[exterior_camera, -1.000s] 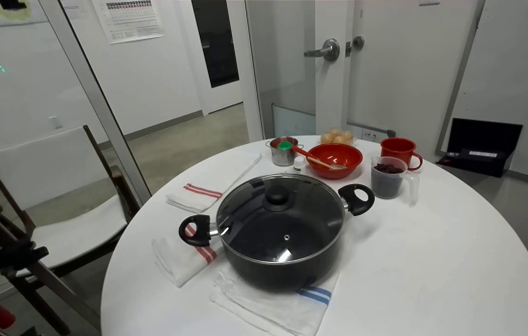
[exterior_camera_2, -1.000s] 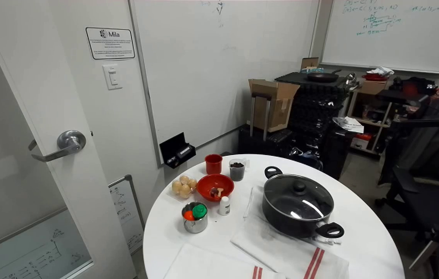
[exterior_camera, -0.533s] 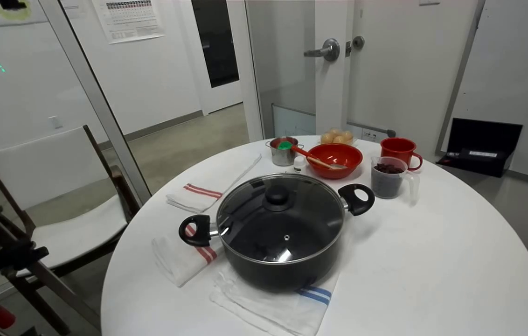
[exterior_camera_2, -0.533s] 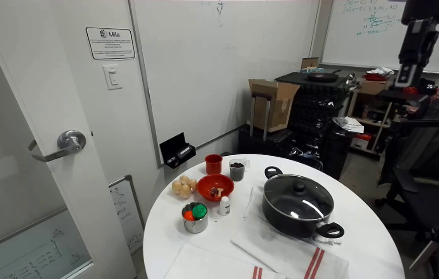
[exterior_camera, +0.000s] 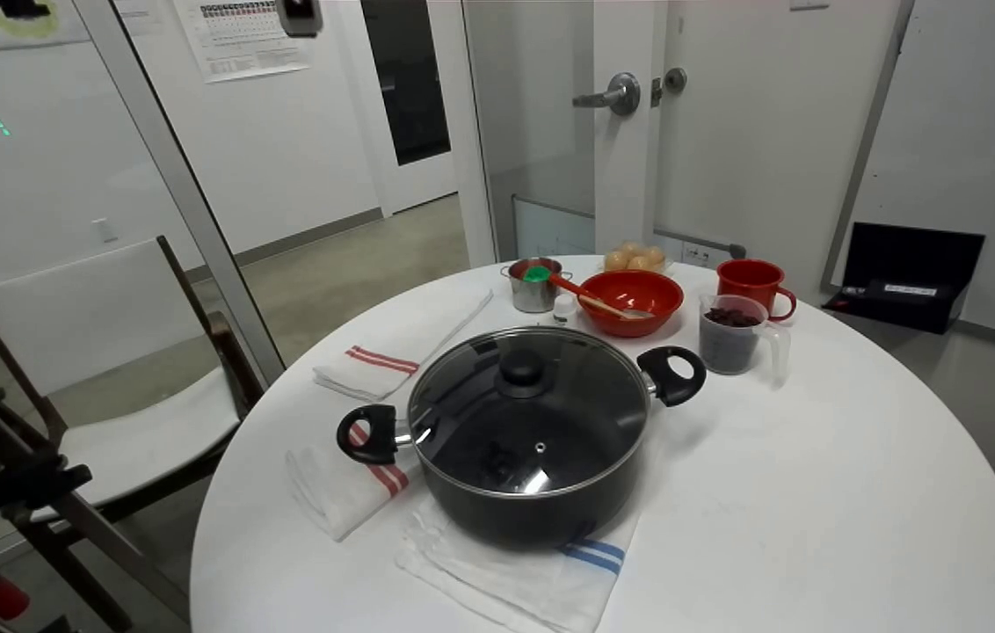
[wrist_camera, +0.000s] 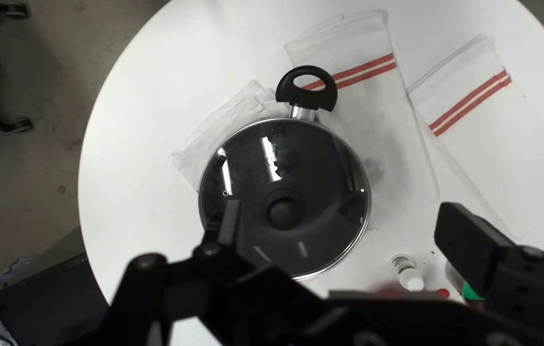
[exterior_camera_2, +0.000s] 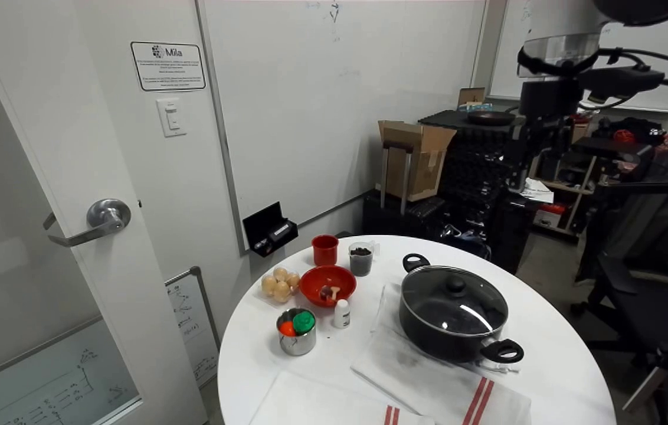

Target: Remove the lid from the pot and place it on the table

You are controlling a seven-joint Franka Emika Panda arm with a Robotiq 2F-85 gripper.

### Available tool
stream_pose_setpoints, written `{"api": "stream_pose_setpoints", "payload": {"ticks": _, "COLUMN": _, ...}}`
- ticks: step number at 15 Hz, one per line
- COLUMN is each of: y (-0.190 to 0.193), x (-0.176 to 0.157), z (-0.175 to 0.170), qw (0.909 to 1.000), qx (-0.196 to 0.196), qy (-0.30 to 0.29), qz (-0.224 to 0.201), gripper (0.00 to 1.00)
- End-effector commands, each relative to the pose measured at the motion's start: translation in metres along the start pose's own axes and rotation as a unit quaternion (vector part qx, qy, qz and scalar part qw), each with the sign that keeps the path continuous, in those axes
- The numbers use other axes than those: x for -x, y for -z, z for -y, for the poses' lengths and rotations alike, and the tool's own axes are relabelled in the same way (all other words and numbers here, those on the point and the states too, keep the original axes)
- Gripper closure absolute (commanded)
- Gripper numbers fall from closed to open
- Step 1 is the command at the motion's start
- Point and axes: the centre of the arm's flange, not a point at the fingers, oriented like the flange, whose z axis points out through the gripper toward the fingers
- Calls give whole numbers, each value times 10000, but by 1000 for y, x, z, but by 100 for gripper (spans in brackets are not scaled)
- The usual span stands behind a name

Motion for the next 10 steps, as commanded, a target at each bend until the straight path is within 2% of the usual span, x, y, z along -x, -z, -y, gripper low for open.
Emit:
{"api": "stream_pose_setpoints", "payload": {"ticks": 1, "y": -32, "x": -48, "z": 10, "qw": 9997, "qx": 81, "qy": -230, "qz": 84, "gripper": 0}}
{"api": "stream_pose_setpoints", "payload": {"ticks": 10, "y": -129, "x": -102, "z": 17, "qw": 9981, "qx": -110, "qy": -389, "qz": 474, "gripper": 0}}
